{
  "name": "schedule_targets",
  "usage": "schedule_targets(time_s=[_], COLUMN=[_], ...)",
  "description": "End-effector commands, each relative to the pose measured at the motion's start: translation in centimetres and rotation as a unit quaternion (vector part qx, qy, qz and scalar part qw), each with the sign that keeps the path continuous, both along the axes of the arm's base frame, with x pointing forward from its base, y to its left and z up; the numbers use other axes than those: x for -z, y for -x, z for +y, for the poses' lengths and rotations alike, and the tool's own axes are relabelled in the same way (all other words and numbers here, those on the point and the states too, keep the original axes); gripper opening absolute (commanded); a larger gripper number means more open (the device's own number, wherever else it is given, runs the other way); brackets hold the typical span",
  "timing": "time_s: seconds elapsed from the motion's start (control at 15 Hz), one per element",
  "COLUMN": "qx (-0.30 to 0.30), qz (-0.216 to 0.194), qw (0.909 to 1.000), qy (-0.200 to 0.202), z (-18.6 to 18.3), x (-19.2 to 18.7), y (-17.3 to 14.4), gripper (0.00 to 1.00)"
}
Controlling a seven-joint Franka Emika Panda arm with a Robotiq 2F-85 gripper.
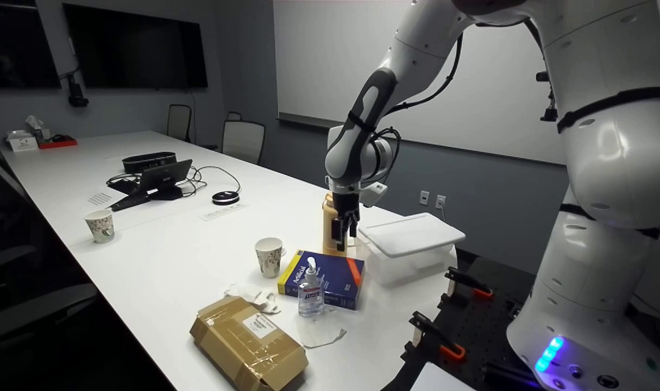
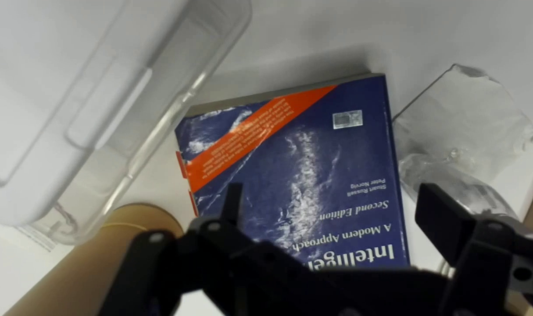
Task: Open the book
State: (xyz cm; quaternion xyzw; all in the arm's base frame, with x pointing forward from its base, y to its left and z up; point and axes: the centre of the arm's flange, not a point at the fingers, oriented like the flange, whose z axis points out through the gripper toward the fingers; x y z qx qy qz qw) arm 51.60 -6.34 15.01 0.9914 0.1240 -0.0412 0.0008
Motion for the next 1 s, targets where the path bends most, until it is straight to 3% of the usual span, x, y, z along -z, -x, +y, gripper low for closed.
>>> schedule_targets(time_s=[0.0,0.47,0.93], qx=[0.016,0.038,0.056], qz=[-0.006,-0.005,-0.021], qw=[0.9997,0.9988,0.9955], qy=[0.015,0.03,0.074], z=[-0.3,0.1,0.9], x=[3.6,7.7,9.5], y=[-3.4,-4.3,-3.5], gripper=[1.0,1.0,1.0])
